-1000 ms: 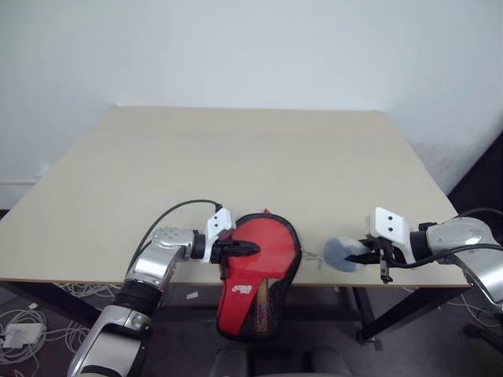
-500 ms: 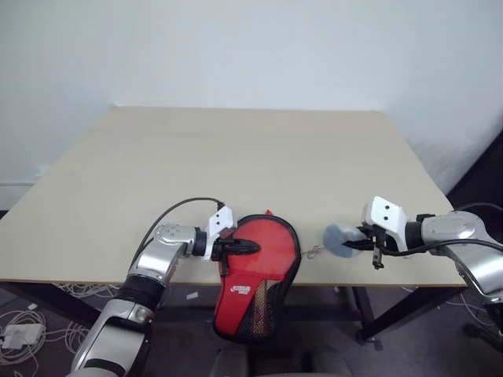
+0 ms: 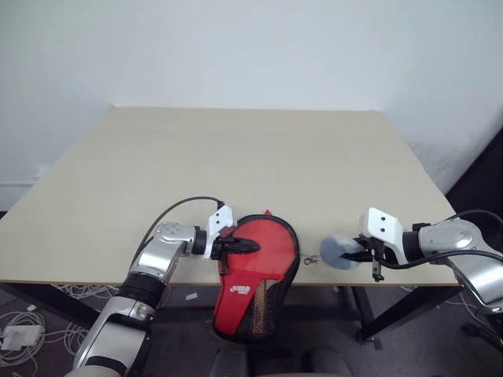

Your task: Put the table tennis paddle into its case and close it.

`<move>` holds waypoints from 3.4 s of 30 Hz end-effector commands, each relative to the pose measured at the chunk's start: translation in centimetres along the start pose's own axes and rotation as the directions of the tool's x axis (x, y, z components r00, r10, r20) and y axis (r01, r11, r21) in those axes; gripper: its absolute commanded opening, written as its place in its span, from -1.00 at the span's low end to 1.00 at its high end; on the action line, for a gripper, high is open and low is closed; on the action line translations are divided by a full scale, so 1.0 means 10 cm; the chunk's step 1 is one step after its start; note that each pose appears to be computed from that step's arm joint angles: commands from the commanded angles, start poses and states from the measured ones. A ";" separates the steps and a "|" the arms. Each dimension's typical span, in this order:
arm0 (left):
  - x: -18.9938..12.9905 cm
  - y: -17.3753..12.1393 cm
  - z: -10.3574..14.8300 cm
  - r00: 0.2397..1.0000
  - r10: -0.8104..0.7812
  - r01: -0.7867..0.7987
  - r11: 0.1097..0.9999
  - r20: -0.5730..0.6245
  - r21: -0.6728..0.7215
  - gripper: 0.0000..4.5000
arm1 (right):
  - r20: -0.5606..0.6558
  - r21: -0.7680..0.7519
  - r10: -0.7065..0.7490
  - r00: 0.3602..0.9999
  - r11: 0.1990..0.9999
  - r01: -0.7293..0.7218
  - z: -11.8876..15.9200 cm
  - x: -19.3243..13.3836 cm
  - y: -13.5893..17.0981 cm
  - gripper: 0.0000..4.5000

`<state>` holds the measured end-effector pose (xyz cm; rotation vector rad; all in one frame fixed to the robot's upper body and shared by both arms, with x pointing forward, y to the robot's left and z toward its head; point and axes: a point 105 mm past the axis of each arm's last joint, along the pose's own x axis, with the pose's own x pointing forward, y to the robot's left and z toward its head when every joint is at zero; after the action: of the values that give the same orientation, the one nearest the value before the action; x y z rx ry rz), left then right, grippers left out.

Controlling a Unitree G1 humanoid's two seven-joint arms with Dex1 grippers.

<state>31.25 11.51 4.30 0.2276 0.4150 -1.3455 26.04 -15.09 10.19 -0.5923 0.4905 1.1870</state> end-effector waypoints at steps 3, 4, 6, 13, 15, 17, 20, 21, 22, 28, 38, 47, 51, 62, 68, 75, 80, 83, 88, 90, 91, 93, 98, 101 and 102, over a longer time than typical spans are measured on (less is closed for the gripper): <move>0.08 0.00 -0.17 0.996 -0.016 0.015 1.000 -0.083 -0.015 -1.00 | 0.027 -0.056 -0.020 0.999 0.998 0.021 0.13 -0.07 -0.02 -0.83; 0.08 0.01 -0.18 0.996 -0.015 0.015 1.000 -0.089 -0.005 -1.00 | 0.030 -0.056 -0.012 0.999 0.998 0.014 0.14 -0.07 0.00 -0.83; 0.09 0.01 -0.19 0.995 -0.020 0.021 1.000 -0.095 0.008 -1.00 | 0.034 -0.058 0.005 0.999 0.998 -0.003 0.15 -0.08 0.05 -0.83; 0.14 0.00 -0.23 0.997 -0.026 0.029 0.999 -0.069 0.034 -1.00 | 0.029 -0.050 0.026 0.999 0.998 -0.025 0.11 -0.09 0.15 -0.83; 0.16 -0.02 -0.26 0.998 -0.027 0.030 0.999 -0.058 0.042 -1.00 | 0.028 -0.042 0.016 0.999 0.999 -0.015 0.11 -0.09 0.14 -0.83; 0.19 -0.03 -0.27 0.999 -0.015 0.017 0.999 -0.040 0.051 -1.00 | 0.026 -0.036 0.008 1.000 0.999 -0.007 0.10 -0.09 0.13 -0.83; 0.21 -0.03 -0.31 0.999 -0.012 0.013 0.999 -0.037 0.040 -1.00 | 0.026 -0.030 0.013 1.000 0.999 -0.012 0.10 -0.09 0.14 -0.83; 0.21 -0.04 -0.32 0.999 -0.015 0.016 0.999 -0.038 0.034 -1.00 | 0.026 -0.029 0.021 0.999 0.999 -0.020 0.10 -0.10 0.16 -0.83; 0.22 -0.05 -0.34 0.999 -0.018 0.019 0.999 -0.040 0.029 -1.00 | 0.026 -0.028 0.028 0.999 0.999 -0.027 0.10 -0.10 0.17 -0.83; 0.22 -0.08 -0.39 0.998 -0.029 0.030 0.999 -0.052 0.016 -1.00 | 0.029 -0.024 0.110 0.994 0.994 -0.109 0.12 -0.11 0.38 -0.83; 0.23 -0.08 -0.37 0.998 -0.043 0.044 0.999 -0.053 0.020 -1.00 | 0.028 -0.043 0.273 0.962 0.961 -0.272 0.15 -0.09 0.84 -0.83; 0.25 -0.06 -0.25 0.998 -0.048 0.049 0.998 -0.030 0.030 -1.00 | 0.019 -0.058 0.340 0.940 0.939 -0.338 0.16 -0.03 1.05 -0.83; 0.25 -0.07 -0.23 0.997 -0.064 0.065 0.997 -0.034 0.035 -1.00 | 0.005 -0.057 0.320 0.947 0.946 -0.320 0.13 -0.01 1.03 -0.83; 0.29 -0.04 -0.20 0.995 -0.087 0.090 0.995 -0.052 0.043 -1.00 | 0.023 -0.056 0.397 0.918 0.917 -0.395 0.17 0.01 1.27 -0.83; 0.30 -0.05 -0.18 0.994 -0.097 0.099 0.994 -0.050 0.044 -1.00 | 0.036 -0.064 0.442 0.896 0.896 -0.440 0.21 0.03 1.43 -0.83; 0.35 -0.09 -0.18 0.990 -0.125 0.128 0.991 -0.058 0.042 -1.00 | 0.025 -0.042 0.364 0.931 0.931 -0.363 0.17 0.10 1.28 -0.83; 0.39 -0.08 -0.16 0.991 -0.122 0.124 0.991 -0.055 0.046 -1.00 | 0.007 -0.026 0.302 0.953 0.953 -0.302 0.13 0.13 1.12 -0.83; 0.42 -0.06 -0.16 0.992 -0.113 0.116 0.992 -0.050 0.049 -1.00 | 0.004 -0.025 0.295 0.955 0.955 -0.295 0.12 0.13 1.09 -0.83; 0.44 -0.02 -0.15 0.995 -0.092 0.094 0.994 -0.043 0.051 -1.00 | 0.000 -0.021 0.277 0.961 0.961 -0.277 0.12 0.13 1.03 -0.83; 0.45 -0.01 -0.15 0.995 -0.086 0.088 0.995 -0.041 0.050 -1.00 | -0.002 -0.015 0.270 0.963 0.963 -0.270 0.12 0.11 0.99 -0.53; 0.46 0.00 -0.16 0.996 -0.084 0.086 0.995 -0.040 0.050 -1.00 | -0.003 -0.010 0.266 0.964 0.964 -0.266 0.11 0.11 0.98 -0.45; 0.46 0.00 -0.16 0.996 -0.079 0.081 0.995 -0.039 0.049 -1.00 | -0.006 -0.006 0.259 0.966 0.966 -0.259 0.11 0.10 0.94 -0.10; 0.47 0.03 -0.17 0.997 -0.062 0.064 0.997 -0.035 0.051 -1.00 | 0.010 -0.033 0.243 0.970 0.970 -0.242 0.19 0.02 0.85 0.71; 0.48 0.04 -0.17 0.998 -0.052 0.053 0.997 -0.033 0.055 -1.00 | 0.068 -0.015 0.214 0.974 0.977 -0.214 0.30 -0.05 0.71 0.99; 0.49 0.05 -0.17 0.998 -0.048 0.049 0.997 -0.031 0.056 -1.00 | 0.104 0.003 0.186 0.977 0.982 -0.188 0.35 -0.07 0.61 0.99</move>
<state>33.10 7.76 3.20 0.2804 0.3047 -1.4174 18.78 -11.52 10.46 -0.5013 0.5415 1.4234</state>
